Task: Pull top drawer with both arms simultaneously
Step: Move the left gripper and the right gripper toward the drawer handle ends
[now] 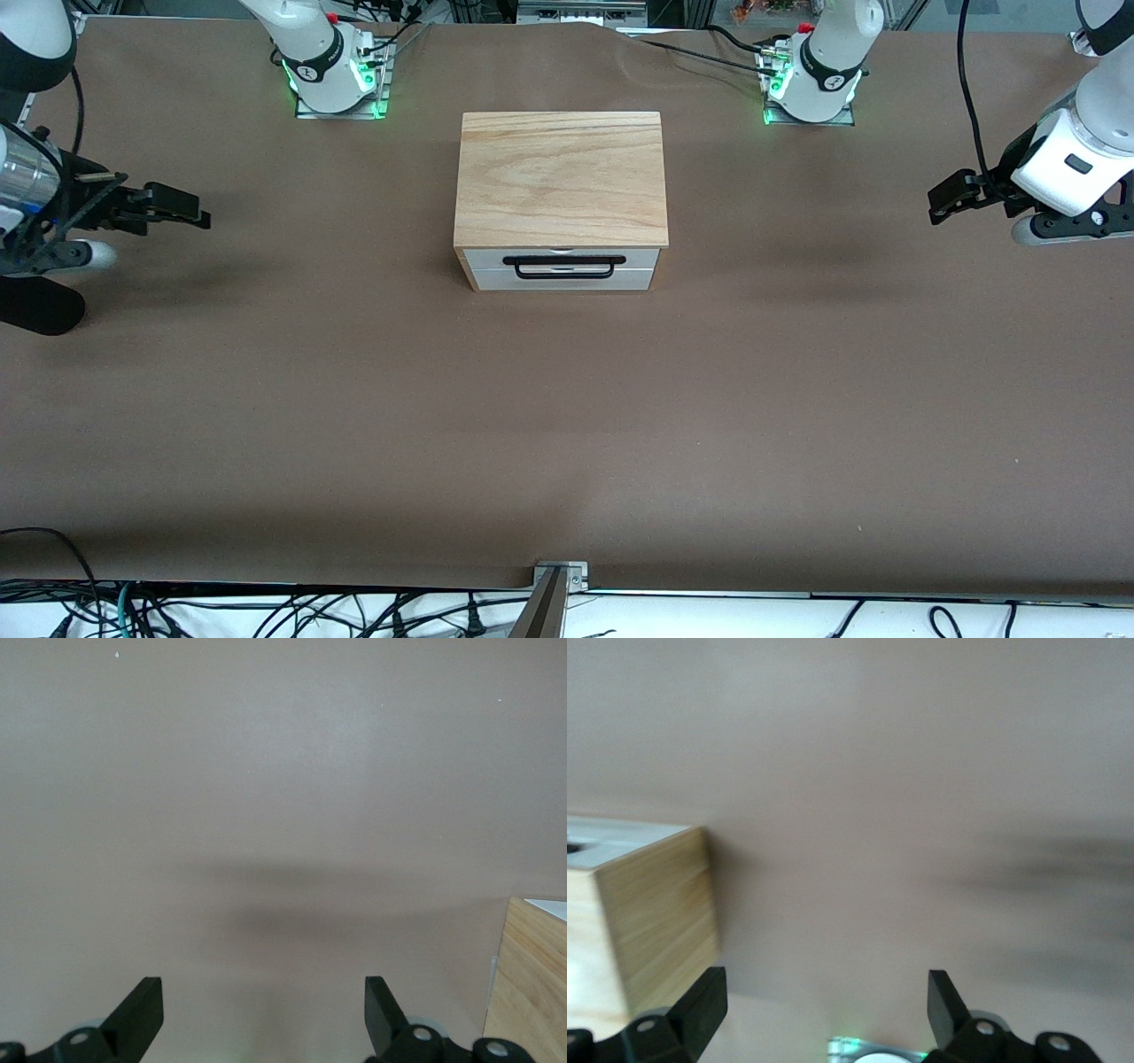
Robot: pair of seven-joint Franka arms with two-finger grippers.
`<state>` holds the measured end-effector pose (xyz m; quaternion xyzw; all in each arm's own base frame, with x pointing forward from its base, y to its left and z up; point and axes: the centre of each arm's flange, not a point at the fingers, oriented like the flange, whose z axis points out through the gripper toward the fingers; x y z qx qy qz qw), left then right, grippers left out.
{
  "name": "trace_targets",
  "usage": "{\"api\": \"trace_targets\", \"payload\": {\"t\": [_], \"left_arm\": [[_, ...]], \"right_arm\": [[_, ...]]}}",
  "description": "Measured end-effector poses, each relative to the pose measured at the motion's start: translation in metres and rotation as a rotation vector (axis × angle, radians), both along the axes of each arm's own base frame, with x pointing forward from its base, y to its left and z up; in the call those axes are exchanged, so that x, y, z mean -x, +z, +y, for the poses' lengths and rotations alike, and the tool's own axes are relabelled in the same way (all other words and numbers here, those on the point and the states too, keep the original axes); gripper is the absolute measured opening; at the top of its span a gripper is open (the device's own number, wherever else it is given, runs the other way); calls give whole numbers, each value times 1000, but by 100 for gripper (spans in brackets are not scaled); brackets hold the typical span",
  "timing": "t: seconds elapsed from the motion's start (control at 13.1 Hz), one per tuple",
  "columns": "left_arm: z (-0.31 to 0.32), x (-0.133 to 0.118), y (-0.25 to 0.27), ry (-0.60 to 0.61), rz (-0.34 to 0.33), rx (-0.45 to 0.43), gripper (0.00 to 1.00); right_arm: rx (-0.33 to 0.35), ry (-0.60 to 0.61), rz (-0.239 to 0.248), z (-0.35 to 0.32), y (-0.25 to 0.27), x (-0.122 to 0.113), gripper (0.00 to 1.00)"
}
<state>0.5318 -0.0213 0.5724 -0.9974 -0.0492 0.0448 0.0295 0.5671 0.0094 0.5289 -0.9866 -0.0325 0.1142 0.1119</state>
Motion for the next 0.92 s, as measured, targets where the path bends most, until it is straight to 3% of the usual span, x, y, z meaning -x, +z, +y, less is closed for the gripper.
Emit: {"api": "trace_targets", "payload": {"t": [0.23,0.46,0.69,0.92], "left_arm": [[-6,-6,-4,7,-39,60,100],[-22,-20,-38,58,-91,243,100],[-39,-34,-89,128,-78,407,100],[-85,-48,-142,94,-27,553,100]], "right_arm": [[-174,54,72,15,-40,-9,100],[-363,68,123,30,-87,-18,100],[-601,51,67,45,-136,-20,100],[-818,46,-15,59,-189,-18,100]]}}
